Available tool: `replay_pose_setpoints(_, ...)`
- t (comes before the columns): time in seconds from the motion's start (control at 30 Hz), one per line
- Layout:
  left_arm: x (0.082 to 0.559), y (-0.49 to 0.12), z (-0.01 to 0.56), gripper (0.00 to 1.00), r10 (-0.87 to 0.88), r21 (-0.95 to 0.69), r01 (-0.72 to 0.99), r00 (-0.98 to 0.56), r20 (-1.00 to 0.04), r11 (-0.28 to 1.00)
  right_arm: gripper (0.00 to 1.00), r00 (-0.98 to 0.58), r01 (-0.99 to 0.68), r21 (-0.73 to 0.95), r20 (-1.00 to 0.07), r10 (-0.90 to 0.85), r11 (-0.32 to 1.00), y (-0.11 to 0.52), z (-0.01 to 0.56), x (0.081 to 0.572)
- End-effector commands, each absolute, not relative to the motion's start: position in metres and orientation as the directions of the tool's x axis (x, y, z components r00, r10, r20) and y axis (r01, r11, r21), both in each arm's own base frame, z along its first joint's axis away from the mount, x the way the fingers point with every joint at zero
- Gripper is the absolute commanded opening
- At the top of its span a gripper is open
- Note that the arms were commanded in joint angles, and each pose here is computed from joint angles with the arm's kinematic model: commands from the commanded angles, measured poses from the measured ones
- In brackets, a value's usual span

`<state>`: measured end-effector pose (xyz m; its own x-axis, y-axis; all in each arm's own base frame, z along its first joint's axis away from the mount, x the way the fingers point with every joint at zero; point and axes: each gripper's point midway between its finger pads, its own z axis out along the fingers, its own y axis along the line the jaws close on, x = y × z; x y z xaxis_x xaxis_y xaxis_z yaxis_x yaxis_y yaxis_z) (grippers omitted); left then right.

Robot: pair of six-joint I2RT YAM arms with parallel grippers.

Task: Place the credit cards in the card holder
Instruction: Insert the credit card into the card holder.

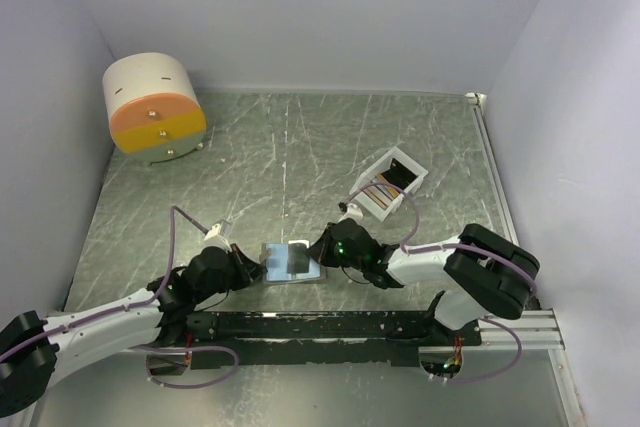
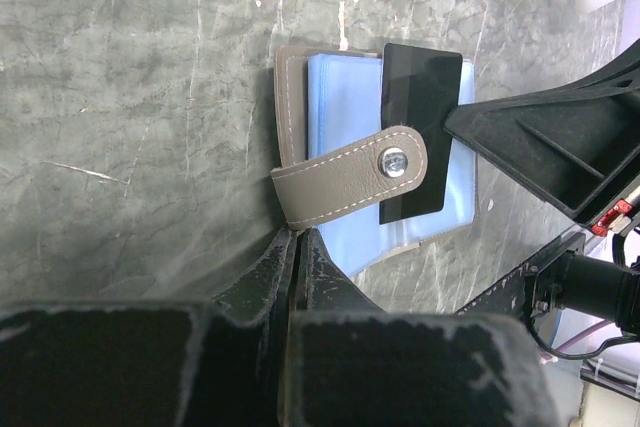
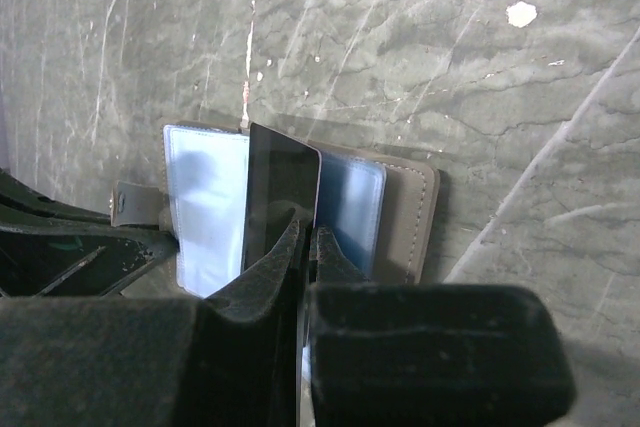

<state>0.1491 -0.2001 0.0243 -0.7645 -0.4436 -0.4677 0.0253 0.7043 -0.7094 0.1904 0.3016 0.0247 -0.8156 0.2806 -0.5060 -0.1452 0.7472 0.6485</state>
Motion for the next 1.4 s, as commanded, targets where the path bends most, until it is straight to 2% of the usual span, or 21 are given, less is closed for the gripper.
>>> replay_pose_setpoints(0.0,0.150,-0.200,0.022,0.07,-0.451,-0.713,0.024,-0.759,-0.469,0.701,0.00,-0.821,-0.154,0.624,-0.512,0.252,0.766,0.299,0.014,0.185)
replay_pose_setpoints(0.63,0.150,-0.197,0.023,0.07,-0.459,-0.710,0.015,-0.753,-0.471,0.704,0.00,-0.814,-0.166,0.626,-0.523,0.252,0.762,0.288,0.016,0.176)
replay_pose_setpoints(1.1,0.149,-0.201,0.022,0.07,-0.469,-0.728,0.006,-0.761,-0.448,0.686,0.00,-0.754,-0.112,0.645,-0.551,0.358,0.756,0.289,0.027,0.199)
replay_pose_setpoints(1.37,0.147,-0.202,0.021,0.07,-0.486,-0.747,-0.005,-0.762,-0.427,0.665,0.00,-0.738,-0.150,0.648,-0.576,0.352,0.746,0.299,0.038,0.202)
